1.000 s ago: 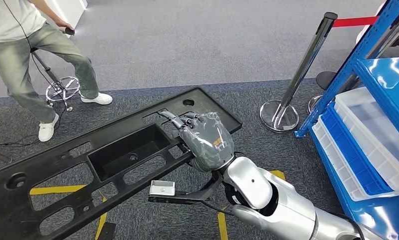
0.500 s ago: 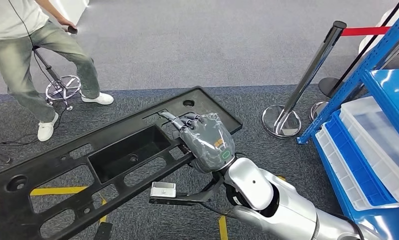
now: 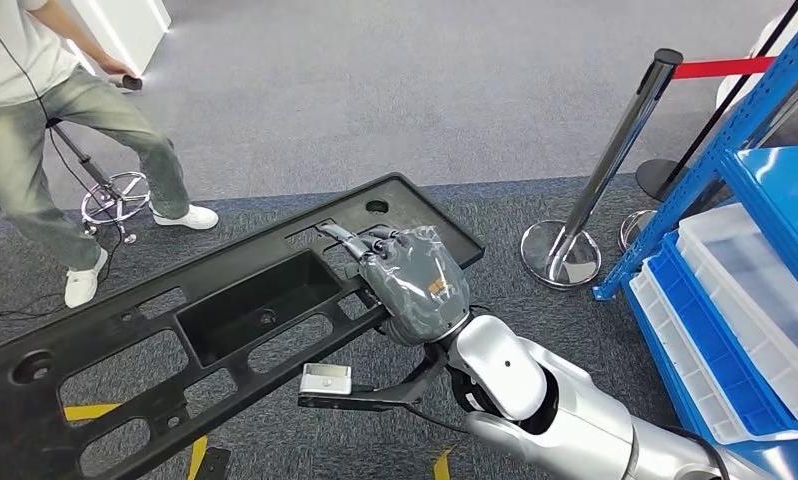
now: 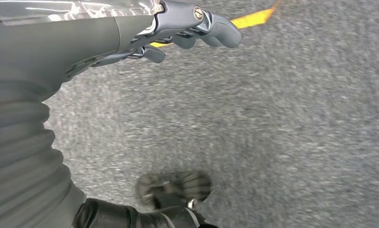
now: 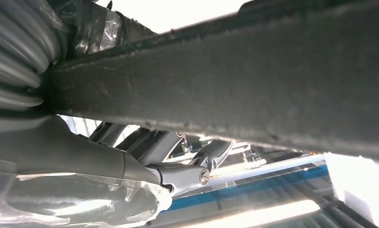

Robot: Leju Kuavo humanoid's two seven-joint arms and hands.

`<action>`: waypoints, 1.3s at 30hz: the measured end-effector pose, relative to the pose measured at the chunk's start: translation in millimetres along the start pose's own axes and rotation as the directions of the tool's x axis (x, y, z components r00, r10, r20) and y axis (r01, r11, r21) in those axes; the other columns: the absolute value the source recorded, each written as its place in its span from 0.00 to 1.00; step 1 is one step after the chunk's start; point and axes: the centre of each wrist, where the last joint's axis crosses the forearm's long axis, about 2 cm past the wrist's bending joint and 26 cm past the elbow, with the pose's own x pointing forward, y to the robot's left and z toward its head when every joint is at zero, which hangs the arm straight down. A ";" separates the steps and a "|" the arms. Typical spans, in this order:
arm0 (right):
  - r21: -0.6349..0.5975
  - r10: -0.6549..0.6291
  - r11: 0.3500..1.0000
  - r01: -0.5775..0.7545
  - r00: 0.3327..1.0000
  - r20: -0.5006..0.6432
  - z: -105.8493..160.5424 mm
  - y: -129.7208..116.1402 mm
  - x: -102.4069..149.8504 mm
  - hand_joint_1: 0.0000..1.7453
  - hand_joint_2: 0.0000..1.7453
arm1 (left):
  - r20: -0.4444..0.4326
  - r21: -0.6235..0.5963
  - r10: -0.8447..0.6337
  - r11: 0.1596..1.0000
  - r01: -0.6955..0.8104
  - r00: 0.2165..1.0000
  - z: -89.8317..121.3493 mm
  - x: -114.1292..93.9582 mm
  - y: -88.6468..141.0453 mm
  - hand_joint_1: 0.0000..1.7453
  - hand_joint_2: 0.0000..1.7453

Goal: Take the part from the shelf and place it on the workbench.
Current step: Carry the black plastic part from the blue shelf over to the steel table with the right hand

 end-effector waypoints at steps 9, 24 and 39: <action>0.013 0.005 1.000 -0.005 1.000 -0.002 -1.2 -1.0 0.2 1.00 1.00 | -0.019 0.094 -0.015 0.995 0.016 1.000 -1.0 1.9 2.4 0.00 1.00; 0.039 -0.011 0.999 0.012 1.000 -0.027 0.6 1.1 -0.2 1.00 1.00 | -0.047 0.130 -0.013 0.991 0.019 0.999 -0.4 3.3 -0.9 0.00 1.00; 0.036 -0.016 0.999 0.017 1.000 -0.027 -0.7 0.3 -0.4 1.00 1.00 | -0.061 0.135 -0.010 0.991 0.018 0.998 -0.3 3.1 -0.9 0.00 1.00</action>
